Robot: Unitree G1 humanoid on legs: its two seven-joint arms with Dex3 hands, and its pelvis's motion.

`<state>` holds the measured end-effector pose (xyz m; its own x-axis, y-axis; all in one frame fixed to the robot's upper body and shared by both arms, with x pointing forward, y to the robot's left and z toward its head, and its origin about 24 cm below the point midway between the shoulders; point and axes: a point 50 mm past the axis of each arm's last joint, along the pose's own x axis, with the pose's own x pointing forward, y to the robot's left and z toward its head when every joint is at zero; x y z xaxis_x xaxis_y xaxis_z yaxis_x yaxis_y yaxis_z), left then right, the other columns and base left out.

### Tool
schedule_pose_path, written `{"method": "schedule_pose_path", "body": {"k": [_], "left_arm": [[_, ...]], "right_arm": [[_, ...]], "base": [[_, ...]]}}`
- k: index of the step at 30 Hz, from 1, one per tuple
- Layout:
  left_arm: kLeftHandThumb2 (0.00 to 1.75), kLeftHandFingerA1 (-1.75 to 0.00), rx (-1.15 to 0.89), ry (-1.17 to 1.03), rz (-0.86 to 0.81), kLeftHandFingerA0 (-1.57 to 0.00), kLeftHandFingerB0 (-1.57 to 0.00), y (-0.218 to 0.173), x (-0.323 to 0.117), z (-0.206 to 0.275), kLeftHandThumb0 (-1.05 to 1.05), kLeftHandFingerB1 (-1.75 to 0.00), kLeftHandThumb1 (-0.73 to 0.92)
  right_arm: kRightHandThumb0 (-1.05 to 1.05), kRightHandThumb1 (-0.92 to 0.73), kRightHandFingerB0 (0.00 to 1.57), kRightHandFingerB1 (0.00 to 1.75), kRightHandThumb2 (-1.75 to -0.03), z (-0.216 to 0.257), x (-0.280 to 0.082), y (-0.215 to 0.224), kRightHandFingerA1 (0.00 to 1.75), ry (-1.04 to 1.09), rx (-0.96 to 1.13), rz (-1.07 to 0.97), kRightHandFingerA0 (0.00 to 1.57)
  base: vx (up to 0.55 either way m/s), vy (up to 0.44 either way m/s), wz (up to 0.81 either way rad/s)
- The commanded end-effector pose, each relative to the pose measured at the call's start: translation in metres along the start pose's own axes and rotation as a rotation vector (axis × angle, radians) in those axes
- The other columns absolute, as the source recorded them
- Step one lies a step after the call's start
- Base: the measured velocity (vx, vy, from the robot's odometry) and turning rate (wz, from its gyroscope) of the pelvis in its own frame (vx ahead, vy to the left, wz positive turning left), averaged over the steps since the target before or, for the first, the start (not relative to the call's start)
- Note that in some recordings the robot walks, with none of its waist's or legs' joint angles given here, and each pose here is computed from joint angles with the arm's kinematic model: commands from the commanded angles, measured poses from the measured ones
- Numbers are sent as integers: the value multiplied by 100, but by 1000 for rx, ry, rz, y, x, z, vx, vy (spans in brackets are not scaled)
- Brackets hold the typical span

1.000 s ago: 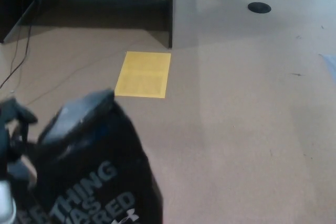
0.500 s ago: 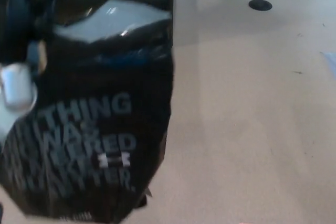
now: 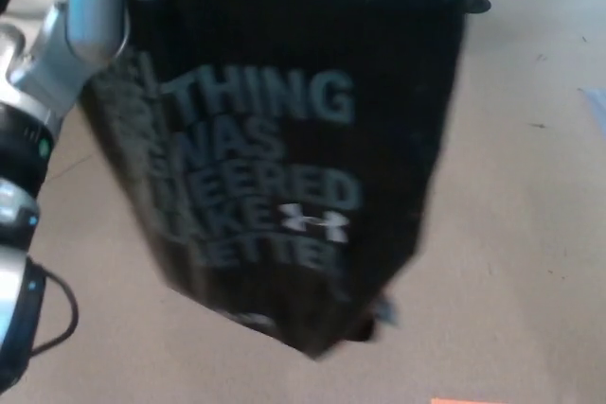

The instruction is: A person is holding a plastic bag and the robot extends its left hand to grab the bag by hooking its thumb into the holes at the top and brings its hand down by its side. Then it extends its arm again to hand the plastic bag back to the person.

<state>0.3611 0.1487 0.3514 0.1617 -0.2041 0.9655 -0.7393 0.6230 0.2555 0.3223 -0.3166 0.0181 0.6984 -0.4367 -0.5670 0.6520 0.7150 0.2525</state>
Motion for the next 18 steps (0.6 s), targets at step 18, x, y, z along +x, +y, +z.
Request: {"method": "schedule_pose_path", "body": {"k": [18], "left_arm": [[78, -173, -140, -143, 6, -93, -73, -32, 73, 84, -13, -145, 69]], "right_arm": [[-53, -47, 2, 25, -78, -40, -1, -38, 50, 25, -457, -156, 27]], "base": [[0, 0, 0]]}}
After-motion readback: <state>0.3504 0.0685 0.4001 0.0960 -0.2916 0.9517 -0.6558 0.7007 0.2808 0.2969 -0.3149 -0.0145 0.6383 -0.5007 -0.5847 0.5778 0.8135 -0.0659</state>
